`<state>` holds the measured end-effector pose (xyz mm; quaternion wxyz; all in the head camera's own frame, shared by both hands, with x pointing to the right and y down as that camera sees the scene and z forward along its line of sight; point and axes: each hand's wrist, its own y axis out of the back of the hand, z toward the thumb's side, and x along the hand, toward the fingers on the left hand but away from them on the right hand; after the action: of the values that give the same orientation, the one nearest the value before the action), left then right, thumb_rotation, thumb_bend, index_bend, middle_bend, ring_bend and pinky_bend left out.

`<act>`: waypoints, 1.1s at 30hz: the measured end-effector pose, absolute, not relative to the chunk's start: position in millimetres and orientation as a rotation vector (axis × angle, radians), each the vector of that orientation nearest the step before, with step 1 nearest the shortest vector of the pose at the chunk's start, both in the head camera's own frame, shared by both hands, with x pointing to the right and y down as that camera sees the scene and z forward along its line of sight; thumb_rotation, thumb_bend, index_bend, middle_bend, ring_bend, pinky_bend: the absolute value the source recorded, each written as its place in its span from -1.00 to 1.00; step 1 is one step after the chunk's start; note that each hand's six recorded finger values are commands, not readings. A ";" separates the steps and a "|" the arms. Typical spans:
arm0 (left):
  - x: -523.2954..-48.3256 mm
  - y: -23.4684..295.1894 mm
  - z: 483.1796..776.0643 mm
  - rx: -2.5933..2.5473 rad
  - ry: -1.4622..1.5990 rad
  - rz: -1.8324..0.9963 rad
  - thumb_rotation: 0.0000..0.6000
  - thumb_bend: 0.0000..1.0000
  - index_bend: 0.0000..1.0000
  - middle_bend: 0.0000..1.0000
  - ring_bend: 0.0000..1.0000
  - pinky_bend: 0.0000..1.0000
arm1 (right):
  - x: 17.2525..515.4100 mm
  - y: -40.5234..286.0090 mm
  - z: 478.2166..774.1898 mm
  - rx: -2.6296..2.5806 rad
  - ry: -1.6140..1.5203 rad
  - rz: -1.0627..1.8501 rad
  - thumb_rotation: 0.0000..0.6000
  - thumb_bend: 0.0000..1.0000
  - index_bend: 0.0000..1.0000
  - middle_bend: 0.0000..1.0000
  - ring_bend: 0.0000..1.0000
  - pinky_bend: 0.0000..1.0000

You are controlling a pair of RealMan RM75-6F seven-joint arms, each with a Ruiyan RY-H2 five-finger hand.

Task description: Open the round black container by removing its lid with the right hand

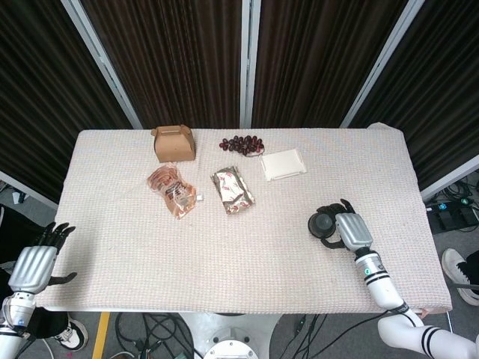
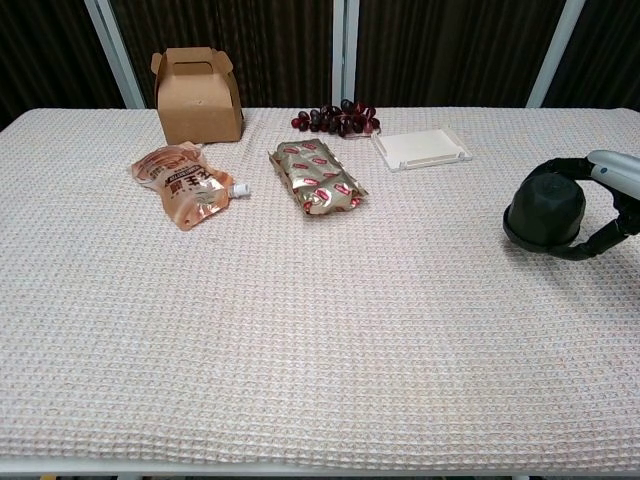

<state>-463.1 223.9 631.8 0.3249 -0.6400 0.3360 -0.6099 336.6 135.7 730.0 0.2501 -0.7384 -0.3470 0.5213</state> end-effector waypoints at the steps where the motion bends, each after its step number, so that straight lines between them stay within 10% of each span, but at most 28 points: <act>1: -463.1 224.0 631.8 -1.679 0.879 -1.599 1.00 -0.96 -0.76 -0.87 -1.00 -0.52 | 336.5 136.1 731.3 -2.013 -0.940 1.423 1.00 -0.46 -0.05 0.01 -0.72 -1.00; 33: -464.8 224.8 629.5 -1.666 0.890 -1.595 1.00 -0.96 -0.73 -0.87 -1.00 -0.52 | 346.7 144.1 732.9 -2.047 -0.866 1.477 1.00 -1.00 -0.73 -0.50 -1.00 -1.00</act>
<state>-464.8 224.8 629.5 0.3285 -0.6364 0.3399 -0.6096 346.7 144.1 732.9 0.2341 -0.7458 -0.3156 0.5379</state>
